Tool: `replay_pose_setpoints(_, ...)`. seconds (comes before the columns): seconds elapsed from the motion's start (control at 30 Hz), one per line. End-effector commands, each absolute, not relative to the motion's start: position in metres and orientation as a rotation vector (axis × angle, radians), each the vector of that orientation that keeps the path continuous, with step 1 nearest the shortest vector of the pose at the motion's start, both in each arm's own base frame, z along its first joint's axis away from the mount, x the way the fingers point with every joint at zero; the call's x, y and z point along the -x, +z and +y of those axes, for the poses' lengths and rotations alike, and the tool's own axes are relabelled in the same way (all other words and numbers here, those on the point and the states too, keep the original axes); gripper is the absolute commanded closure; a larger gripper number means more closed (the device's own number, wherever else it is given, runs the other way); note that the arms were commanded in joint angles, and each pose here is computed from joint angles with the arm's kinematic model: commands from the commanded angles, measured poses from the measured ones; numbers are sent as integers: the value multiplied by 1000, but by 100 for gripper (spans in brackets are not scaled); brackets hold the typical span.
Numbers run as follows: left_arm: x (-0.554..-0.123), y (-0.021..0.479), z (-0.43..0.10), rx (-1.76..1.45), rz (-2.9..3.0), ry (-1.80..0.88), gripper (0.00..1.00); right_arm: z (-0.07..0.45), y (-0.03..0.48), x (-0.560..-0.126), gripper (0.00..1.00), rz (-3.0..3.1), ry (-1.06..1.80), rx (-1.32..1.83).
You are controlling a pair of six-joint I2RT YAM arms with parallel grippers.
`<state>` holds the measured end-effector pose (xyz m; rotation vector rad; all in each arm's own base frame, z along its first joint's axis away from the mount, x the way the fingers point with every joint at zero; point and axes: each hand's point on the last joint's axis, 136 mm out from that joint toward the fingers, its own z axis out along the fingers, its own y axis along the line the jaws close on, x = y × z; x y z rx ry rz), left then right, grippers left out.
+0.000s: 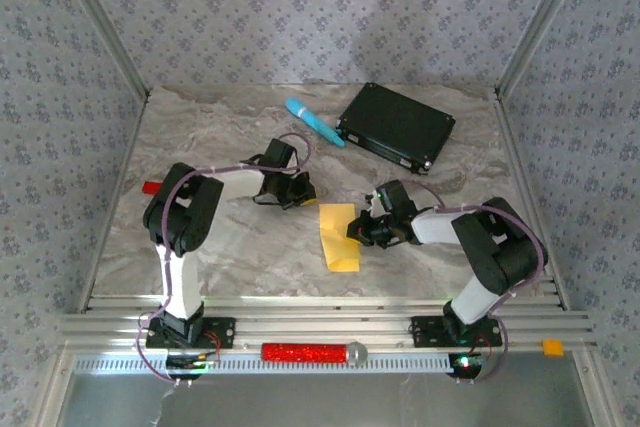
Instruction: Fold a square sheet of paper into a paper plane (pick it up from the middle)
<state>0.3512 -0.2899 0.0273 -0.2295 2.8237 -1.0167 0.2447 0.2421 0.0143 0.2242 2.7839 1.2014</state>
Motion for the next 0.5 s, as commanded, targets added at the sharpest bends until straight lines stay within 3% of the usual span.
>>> replay_pose_setpoints(0.0, -353, 63, -286, 209, 2767, -1000, 100, 196, -44, -200, 100, 3036, 846, -448)
replay_pose_setpoints(0.3, -274, 76, -340, -16, 2852, -1328, 100, 196, -42, -208, 100, 2989, 847, -486)
replay_pose_setpoints(0.47, -251, 58, -342, -45, 2926, -1326, 100, 195, -42, -206, 100, 2988, 839, -500)
